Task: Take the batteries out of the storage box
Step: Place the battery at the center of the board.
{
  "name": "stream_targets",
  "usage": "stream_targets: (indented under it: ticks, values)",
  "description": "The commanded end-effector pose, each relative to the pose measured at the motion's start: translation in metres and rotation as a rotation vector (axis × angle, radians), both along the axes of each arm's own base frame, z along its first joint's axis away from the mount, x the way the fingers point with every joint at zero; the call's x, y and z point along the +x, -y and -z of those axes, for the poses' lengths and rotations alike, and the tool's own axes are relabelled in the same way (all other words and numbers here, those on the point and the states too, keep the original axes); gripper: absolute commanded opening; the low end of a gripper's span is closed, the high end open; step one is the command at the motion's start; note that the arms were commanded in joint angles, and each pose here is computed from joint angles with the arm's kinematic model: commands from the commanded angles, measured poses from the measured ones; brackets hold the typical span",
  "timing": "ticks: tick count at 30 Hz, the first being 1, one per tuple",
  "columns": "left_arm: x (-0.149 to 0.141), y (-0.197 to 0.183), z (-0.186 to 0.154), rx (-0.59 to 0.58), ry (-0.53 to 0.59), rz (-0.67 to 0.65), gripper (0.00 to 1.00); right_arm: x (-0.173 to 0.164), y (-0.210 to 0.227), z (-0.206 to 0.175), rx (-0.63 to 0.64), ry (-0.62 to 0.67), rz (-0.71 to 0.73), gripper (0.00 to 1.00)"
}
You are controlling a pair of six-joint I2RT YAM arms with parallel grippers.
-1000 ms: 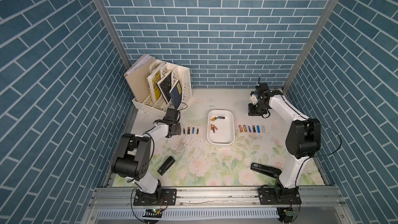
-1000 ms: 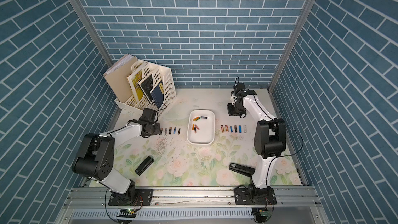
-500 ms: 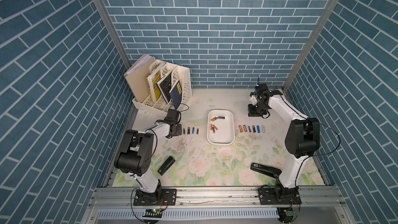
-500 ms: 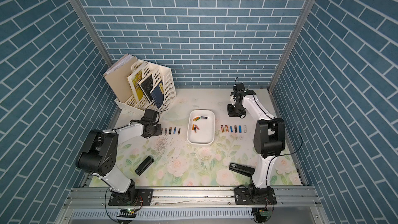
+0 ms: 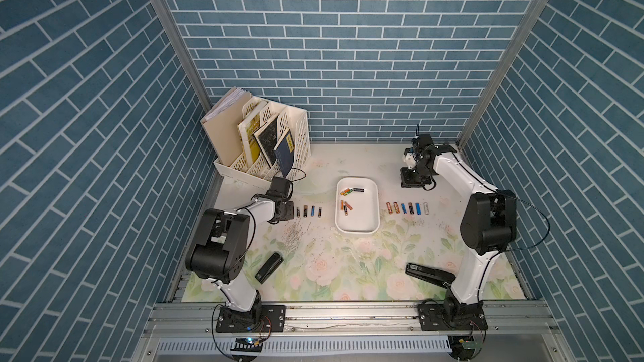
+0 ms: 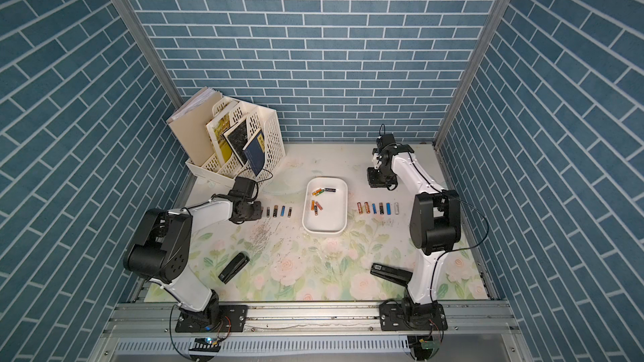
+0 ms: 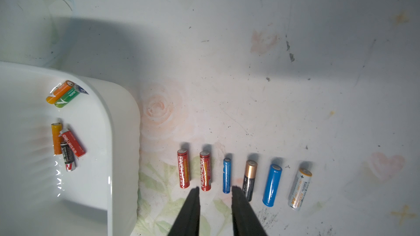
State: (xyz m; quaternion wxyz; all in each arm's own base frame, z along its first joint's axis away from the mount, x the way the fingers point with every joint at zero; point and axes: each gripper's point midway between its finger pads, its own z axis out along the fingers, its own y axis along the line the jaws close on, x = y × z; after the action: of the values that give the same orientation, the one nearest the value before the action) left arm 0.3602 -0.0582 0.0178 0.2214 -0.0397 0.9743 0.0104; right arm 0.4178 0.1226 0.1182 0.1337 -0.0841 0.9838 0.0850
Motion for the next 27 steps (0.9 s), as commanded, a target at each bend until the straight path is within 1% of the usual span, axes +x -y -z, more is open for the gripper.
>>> stream_targets:
  ticks: [1, 6, 12, 27]
  values:
    - [-0.011, -0.001, 0.013, 0.015, -0.051, 0.014, 0.24, 0.000, -0.002, -0.001, -0.010, -0.012, -0.004, 0.28]
    - [-0.010, -0.002, 0.011, 0.019, -0.050, 0.012, 0.24, 0.000, -0.002, -0.001, -0.009, -0.011, -0.004, 0.28]
    - [-0.006, -0.002, 0.006, 0.023, -0.039, 0.006, 0.29, 0.001, -0.003, -0.003, -0.007, -0.009, -0.006, 0.28]
    - [0.006, -0.004, -0.013, 0.042, -0.010, 0.001, 0.32, 0.001, -0.004, -0.005, -0.005, -0.005, -0.007, 0.28]
